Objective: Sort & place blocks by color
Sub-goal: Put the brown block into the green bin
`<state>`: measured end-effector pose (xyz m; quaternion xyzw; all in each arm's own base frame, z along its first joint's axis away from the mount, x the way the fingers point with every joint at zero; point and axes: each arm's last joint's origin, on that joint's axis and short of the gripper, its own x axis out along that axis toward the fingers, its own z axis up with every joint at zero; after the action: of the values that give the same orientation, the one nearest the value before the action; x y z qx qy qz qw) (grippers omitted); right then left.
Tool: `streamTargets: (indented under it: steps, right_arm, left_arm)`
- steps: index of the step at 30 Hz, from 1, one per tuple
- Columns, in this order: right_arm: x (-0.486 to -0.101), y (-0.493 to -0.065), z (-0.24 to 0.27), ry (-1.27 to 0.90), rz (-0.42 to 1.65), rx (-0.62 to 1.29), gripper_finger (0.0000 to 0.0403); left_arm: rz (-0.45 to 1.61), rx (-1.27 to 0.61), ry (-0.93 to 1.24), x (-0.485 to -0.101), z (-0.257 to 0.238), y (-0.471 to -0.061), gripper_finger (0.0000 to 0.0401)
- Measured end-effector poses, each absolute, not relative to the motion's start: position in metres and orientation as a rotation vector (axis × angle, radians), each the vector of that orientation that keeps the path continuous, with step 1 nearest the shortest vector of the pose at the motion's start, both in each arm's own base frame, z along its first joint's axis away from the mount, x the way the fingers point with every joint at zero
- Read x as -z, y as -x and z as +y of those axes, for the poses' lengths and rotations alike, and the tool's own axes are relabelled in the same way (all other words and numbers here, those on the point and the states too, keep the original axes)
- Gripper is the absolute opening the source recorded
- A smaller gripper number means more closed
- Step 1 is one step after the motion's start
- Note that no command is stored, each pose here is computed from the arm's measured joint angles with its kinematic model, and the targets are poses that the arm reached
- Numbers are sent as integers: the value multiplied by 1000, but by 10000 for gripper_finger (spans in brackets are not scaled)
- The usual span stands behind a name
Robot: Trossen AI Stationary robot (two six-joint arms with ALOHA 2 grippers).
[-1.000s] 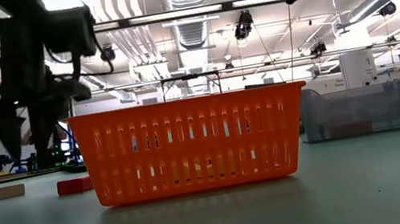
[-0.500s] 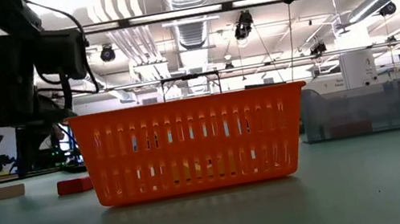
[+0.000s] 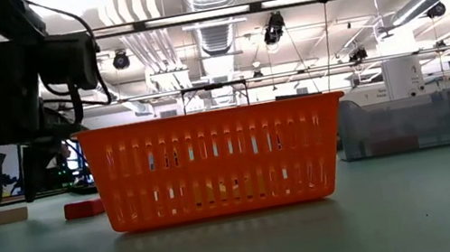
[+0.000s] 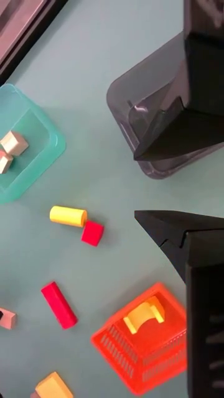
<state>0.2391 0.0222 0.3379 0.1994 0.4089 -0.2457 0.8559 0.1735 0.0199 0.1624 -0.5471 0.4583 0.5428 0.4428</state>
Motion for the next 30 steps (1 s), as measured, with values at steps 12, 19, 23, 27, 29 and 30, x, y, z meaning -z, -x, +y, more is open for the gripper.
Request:
streamTargets:
  steps: [12, 19, 23, 27, 29, 30]
  right_arm:
    - [-337, -240, 22, -406, 865, 511, 128]
    - [-337, -240, 22, -406, 865, 511, 127]
    - [-337, -240, 22, -410, 864, 513, 127]
    - [-337, -240, 22, -411, 864, 513, 128]
    - [-337, -240, 22, -410, 864, 513, 127]
    - [-337, -240, 22, -410, 864, 513, 128]
  left_arm:
    - [1142, -1345, 1353, -160, 20, -173, 173]
    - [1137, -1338, 1355, -160, 20, -174, 231]
    - [1152, -1352, 1347, -157, 20, -175, 256]
    - [1164, -1364, 1340, -152, 20, -178, 260]
    - [1172, -1364, 1334, -149, 21, -180, 260]
    - [1177, -1350, 1325, -148, 21, -182, 258]
